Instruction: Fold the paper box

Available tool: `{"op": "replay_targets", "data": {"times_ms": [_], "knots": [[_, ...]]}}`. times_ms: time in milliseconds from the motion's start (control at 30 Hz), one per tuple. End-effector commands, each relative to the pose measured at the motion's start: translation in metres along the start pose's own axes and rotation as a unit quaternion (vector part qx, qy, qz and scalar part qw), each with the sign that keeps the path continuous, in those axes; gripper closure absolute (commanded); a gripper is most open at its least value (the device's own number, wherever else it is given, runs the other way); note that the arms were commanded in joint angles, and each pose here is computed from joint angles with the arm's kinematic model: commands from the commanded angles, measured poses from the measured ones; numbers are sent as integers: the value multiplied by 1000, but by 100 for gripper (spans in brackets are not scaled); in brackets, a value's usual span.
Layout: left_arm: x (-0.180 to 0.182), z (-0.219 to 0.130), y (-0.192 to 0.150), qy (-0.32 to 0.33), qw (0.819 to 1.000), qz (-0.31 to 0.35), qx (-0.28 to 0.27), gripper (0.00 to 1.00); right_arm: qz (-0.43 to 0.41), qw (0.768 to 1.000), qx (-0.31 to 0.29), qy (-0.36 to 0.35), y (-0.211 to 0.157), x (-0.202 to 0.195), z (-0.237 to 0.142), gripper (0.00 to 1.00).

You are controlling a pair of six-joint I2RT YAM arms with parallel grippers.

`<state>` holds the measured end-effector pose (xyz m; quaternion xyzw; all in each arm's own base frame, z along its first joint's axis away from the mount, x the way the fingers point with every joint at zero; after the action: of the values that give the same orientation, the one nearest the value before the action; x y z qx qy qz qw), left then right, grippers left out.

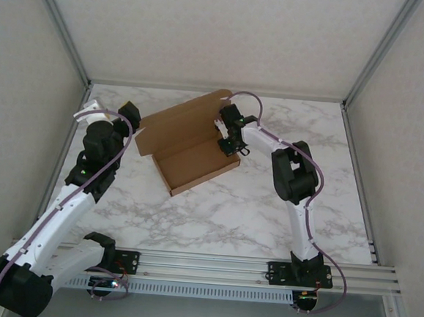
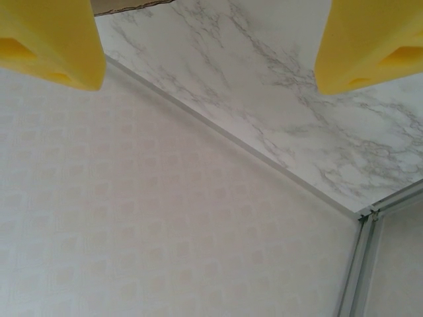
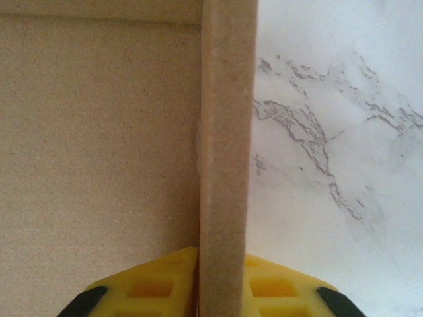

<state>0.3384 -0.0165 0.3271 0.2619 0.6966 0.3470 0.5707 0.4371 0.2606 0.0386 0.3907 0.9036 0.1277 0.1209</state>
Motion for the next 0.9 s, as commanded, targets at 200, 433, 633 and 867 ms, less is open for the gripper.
{"op": "replay_targets", "data": {"times_ms": [200,433,633,867], "knots": [[2,-4,2,4,1000,2,-12,17,-34,995,39,-89,-9,-19,-8,95],[2,-4,2,4,1000,1,-13,16,-49,981,60,-178,-12,-36,-20,95],[3,-3,1,6,1000,2,-13,16,-29,985,58,-162,-17,-28,-14,89],[4,-2,-4,1,1000,1,-8,16,66,997,-5,-29,-18,1,-26,71]]}}
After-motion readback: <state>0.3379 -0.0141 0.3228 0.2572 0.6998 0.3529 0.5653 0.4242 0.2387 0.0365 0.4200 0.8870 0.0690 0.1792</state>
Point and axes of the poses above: each hand's point on the last joint's axis, 136 mm out from that joint toward the fingers, its own z axis out along the fingers, its own x axis along the line the jaws close on, y = z × x, the point moved 1 cm from there along -z, back along the fingers, and after that the axes turned 6 degrees about -z, right-handed, at the moved point
